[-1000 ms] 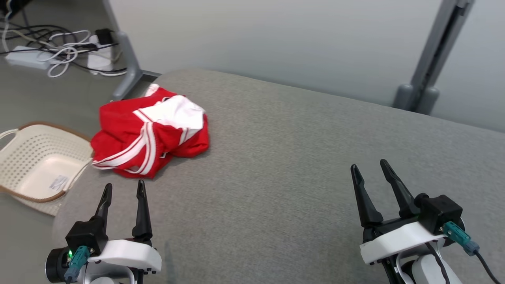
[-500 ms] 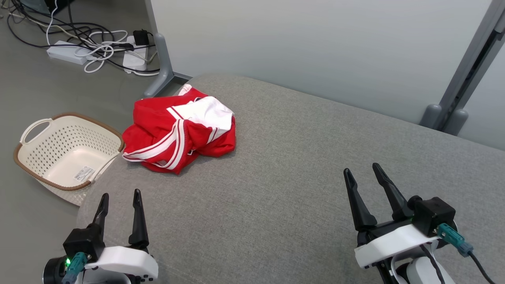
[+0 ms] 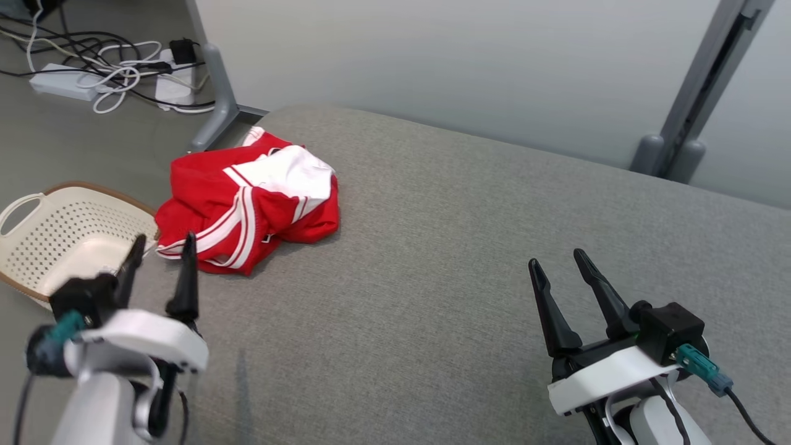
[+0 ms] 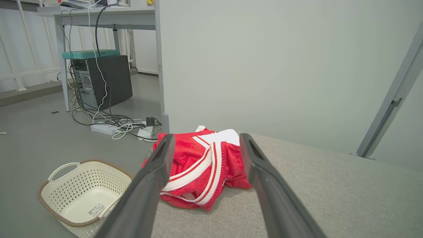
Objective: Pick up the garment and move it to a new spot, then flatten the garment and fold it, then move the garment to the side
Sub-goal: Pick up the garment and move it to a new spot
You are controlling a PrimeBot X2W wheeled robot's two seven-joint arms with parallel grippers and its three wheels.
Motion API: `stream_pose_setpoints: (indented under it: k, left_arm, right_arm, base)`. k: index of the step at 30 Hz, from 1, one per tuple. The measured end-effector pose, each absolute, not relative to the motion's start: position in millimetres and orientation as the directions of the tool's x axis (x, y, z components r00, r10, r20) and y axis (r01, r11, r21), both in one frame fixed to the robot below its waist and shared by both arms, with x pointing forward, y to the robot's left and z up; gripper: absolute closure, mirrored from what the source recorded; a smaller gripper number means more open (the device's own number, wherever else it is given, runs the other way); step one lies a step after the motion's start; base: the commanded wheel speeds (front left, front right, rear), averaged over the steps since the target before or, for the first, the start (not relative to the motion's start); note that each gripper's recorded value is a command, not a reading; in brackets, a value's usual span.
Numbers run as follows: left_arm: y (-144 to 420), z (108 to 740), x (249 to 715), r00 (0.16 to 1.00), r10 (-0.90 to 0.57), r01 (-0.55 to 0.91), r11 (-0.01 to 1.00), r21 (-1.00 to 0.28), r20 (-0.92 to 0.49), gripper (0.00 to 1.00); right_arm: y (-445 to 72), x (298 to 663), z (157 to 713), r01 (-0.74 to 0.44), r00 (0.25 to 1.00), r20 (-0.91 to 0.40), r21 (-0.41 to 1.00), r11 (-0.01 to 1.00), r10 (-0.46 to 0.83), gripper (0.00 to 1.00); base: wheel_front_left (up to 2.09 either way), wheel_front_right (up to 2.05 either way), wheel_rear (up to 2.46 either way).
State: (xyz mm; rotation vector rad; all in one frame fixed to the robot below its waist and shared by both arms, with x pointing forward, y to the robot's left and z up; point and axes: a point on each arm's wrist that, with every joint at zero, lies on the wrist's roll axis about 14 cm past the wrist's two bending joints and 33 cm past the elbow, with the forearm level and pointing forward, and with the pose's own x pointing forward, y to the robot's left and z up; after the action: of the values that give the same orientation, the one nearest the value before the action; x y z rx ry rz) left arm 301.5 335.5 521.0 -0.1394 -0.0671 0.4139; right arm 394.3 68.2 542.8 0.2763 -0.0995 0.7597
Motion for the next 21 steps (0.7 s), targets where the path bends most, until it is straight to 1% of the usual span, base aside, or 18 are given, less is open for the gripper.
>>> stream_pose_setpoints:
  k: [4, 8, 11, 17, 21]
  left_arm:
    - [347, 530, 327, 0.932, 0.361, -0.36, 0.922, -0.144, -0.02, 0.0]
    - [355, 522, 354, 0.939, 0.308, -0.331, 0.931, -0.154, -0.156, 0.0]
    - [358, 513, 372, 0.926, 0.265, -0.317, 0.933, -0.172, -0.269, 0.0]
    - [363, 498, 408, 0.887, 0.203, -0.309, 0.929, -0.204, -0.414, 0.0]
    - [361, 484, 432, 0.862, 0.169, -0.312, 0.92, -0.238, -0.478, 0.0]
  right_arm:
    - [61, 399, 541, -0.677, 0.736, 0.187, 0.211, 0.705, 0.651, 0.0]
    - [50, 408, 537, -0.652, 0.759, 0.18, 0.211, 0.729, 0.626, 0.0]
    - [38, 416, 534, -0.629, 0.777, 0.174, 0.207, 0.749, 0.605, 0.0]
    - [13, 429, 526, -0.577, 0.816, 0.162, 0.203, 0.791, 0.554, 0.0]
    - [-9, 440, 519, -0.529, 0.849, 0.146, 0.201, 0.825, 0.508, 0.0]
  base:
    - [0.0, 0.0, 0.0]
    - [0.0, 0.0, 0.0]
    - [0.0, 0.0, 0.0]
    - [0.0, 0.0, 0.0]
    - [0.0, 0.0, 0.0]
